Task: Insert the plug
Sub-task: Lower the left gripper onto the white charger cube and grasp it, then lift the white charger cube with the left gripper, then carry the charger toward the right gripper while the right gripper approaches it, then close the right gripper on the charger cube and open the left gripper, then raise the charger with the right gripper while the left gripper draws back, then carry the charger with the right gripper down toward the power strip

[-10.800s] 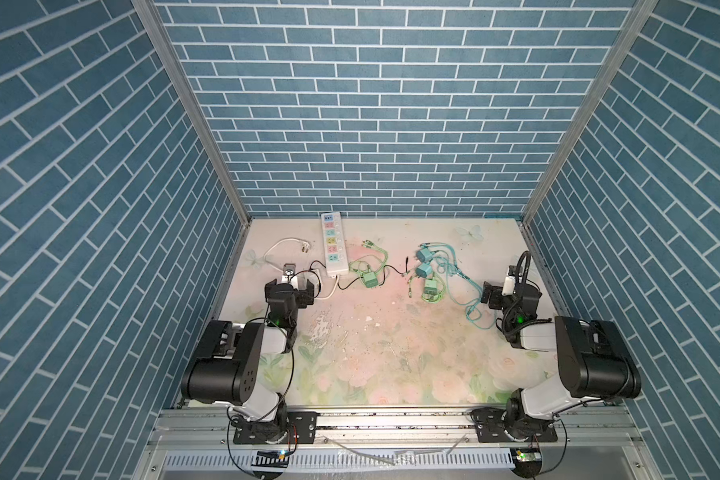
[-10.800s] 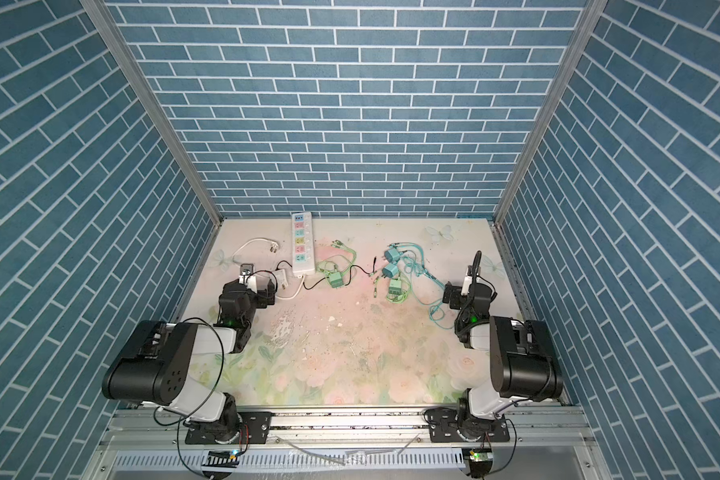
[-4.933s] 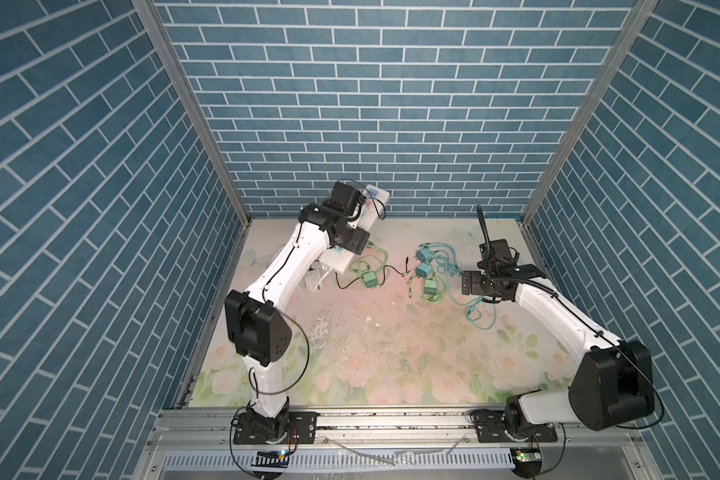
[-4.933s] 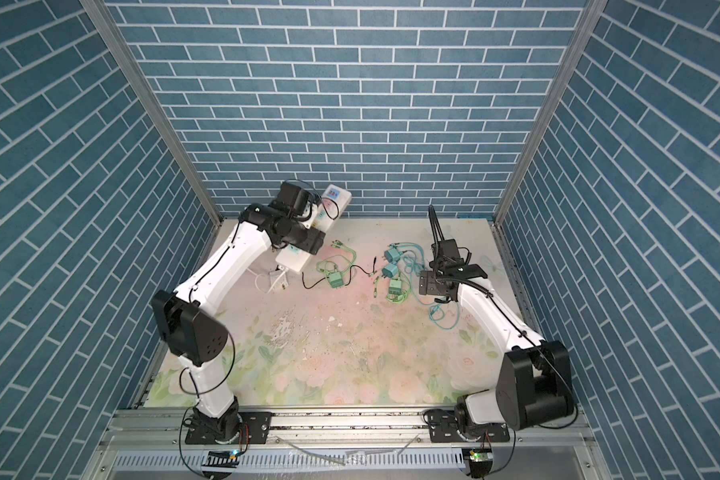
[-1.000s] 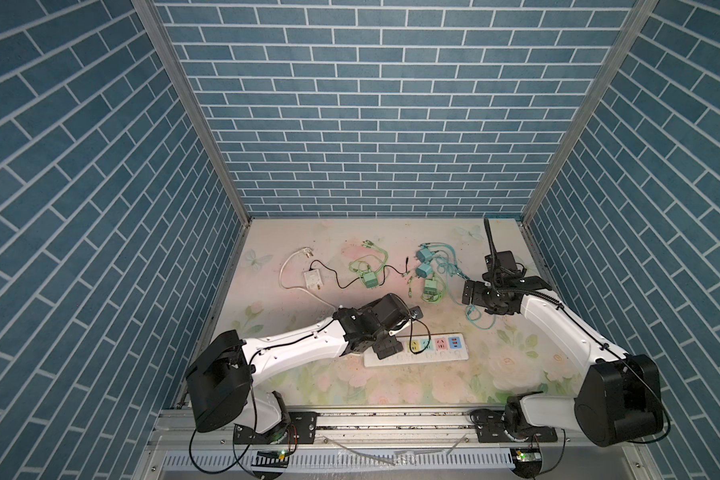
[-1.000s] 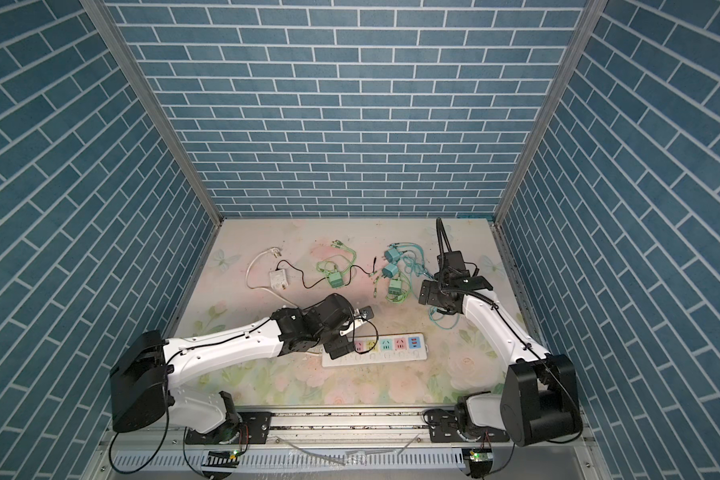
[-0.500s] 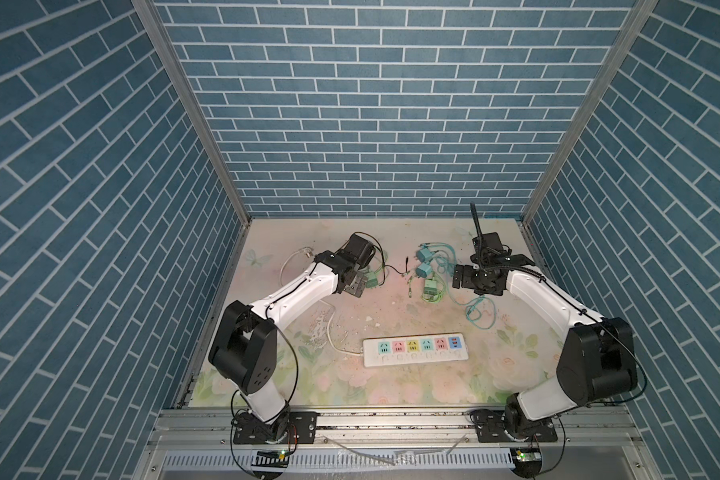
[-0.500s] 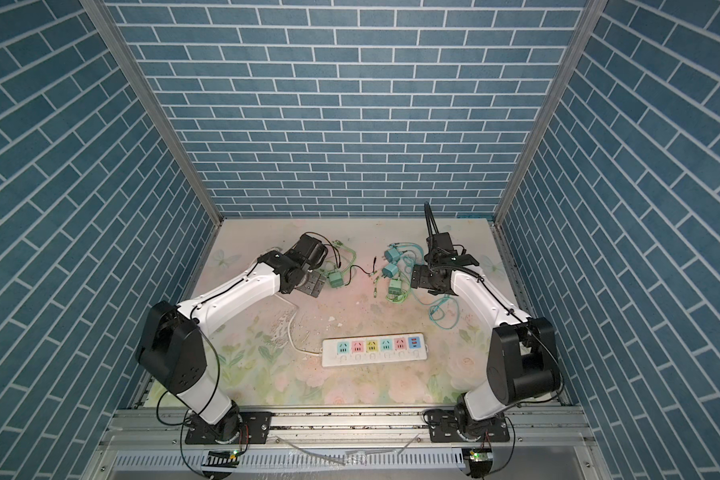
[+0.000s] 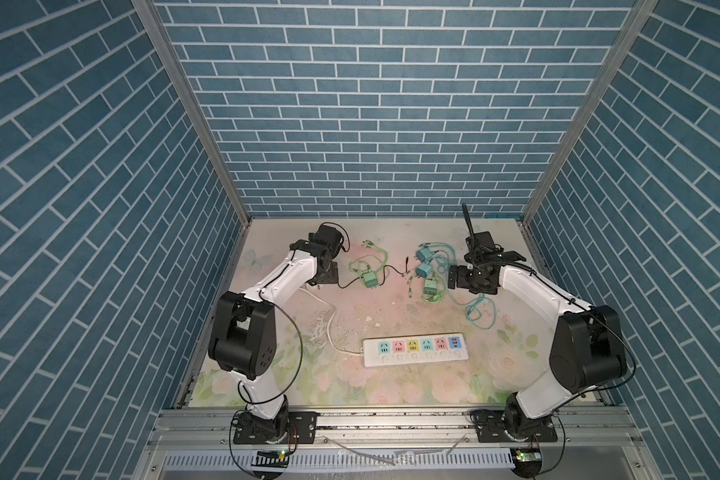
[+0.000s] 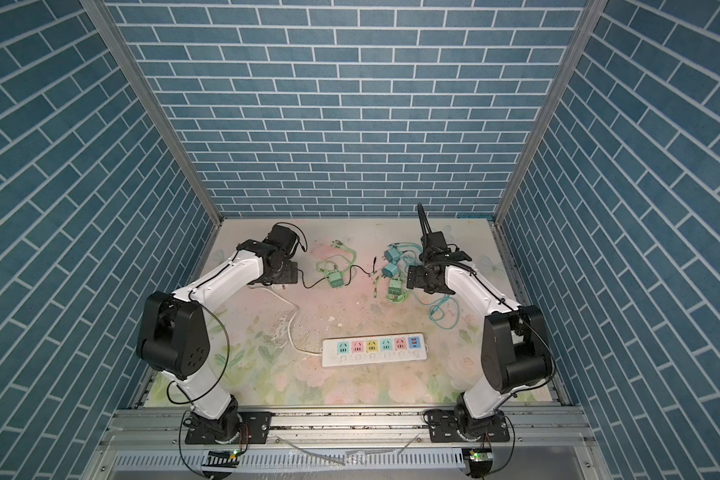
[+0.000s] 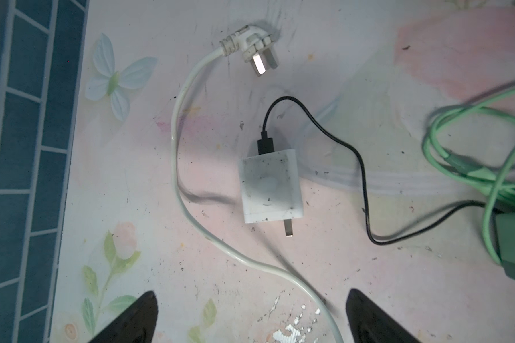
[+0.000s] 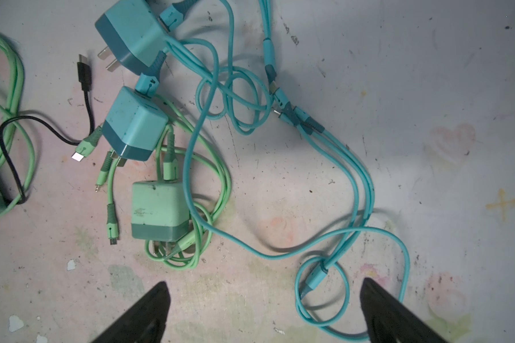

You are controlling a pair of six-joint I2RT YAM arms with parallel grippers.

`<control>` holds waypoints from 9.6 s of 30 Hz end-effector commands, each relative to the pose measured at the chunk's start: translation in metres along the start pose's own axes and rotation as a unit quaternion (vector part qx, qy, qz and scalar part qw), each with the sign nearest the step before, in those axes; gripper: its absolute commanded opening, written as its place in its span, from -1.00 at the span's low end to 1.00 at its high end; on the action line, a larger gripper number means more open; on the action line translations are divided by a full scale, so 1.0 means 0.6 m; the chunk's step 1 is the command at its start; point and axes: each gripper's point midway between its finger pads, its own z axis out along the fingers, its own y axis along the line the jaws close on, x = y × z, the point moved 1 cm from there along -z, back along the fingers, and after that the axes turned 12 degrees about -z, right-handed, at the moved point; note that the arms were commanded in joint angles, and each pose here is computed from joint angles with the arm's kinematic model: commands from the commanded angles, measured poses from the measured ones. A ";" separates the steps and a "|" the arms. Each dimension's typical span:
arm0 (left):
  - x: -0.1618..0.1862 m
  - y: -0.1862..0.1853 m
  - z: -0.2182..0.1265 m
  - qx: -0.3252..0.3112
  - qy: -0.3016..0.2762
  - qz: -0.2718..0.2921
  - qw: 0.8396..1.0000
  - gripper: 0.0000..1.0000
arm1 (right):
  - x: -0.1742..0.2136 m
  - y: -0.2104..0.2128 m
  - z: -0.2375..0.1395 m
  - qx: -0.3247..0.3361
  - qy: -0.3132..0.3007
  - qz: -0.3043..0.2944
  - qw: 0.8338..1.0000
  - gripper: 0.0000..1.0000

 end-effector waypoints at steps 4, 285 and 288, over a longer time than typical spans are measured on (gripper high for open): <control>0.016 -0.003 0.066 0.020 0.052 -0.044 0.997 0.99 | -0.017 0.010 -0.007 -0.004 -0.006 -0.015 1.000 0.98; 0.134 0.043 -0.251 0.249 -0.250 0.012 0.936 0.99 | -0.208 0.379 -0.225 -0.196 -0.201 -0.195 0.940 -0.79; 0.138 0.042 -0.245 0.247 -0.247 0.015 0.937 0.99 | -0.171 0.384 -0.182 -0.191 -0.158 -0.177 0.952 -0.79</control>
